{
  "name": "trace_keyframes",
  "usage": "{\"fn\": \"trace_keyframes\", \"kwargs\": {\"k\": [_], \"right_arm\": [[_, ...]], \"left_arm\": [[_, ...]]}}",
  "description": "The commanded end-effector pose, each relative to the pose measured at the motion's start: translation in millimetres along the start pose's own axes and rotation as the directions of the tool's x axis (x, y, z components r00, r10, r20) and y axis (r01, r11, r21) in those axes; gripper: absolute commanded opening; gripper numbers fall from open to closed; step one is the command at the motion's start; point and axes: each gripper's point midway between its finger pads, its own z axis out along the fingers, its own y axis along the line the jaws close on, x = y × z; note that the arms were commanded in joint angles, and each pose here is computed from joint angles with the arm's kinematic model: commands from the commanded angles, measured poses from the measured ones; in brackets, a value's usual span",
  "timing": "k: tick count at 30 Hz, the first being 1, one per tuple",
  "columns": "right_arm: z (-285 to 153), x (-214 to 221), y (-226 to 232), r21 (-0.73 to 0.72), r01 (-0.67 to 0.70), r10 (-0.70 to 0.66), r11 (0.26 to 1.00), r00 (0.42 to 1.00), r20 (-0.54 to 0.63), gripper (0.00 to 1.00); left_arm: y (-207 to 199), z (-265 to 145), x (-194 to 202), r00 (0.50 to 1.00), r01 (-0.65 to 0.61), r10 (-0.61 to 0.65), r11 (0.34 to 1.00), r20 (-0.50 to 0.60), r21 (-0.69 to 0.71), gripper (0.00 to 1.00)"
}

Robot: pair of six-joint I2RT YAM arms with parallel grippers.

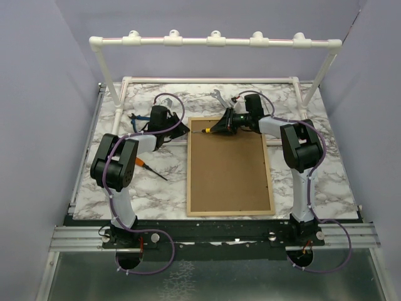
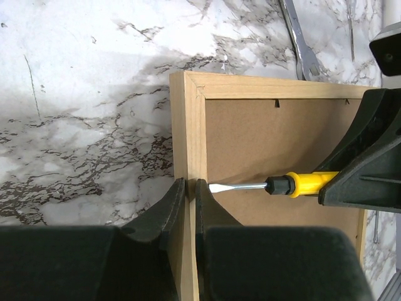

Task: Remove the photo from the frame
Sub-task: Release the photo frame item from the photo frame.

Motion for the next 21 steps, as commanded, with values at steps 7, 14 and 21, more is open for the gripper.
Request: {"fn": "trace_keyframes", "kwargs": {"k": [7,14,21], "right_arm": [[23,11,-6,0.043,-0.033,0.034,0.999,0.999,-0.034,0.01],[26,11,12,0.056,-0.005,0.006,0.998,1.0,-0.022,0.01],[30,5,39,0.144,0.081,-0.079,0.986,0.997,-0.021,0.01]], "left_arm": [[-28,-2,49,0.994,0.023,-0.013,0.996,-0.112,0.085,0.09],[-34,-3,56,0.993,0.026,-0.015,0.995,-0.119,0.093,0.09],[-43,-7,56,0.993,0.025,-0.012,0.994,-0.114,0.108,0.09]]}}
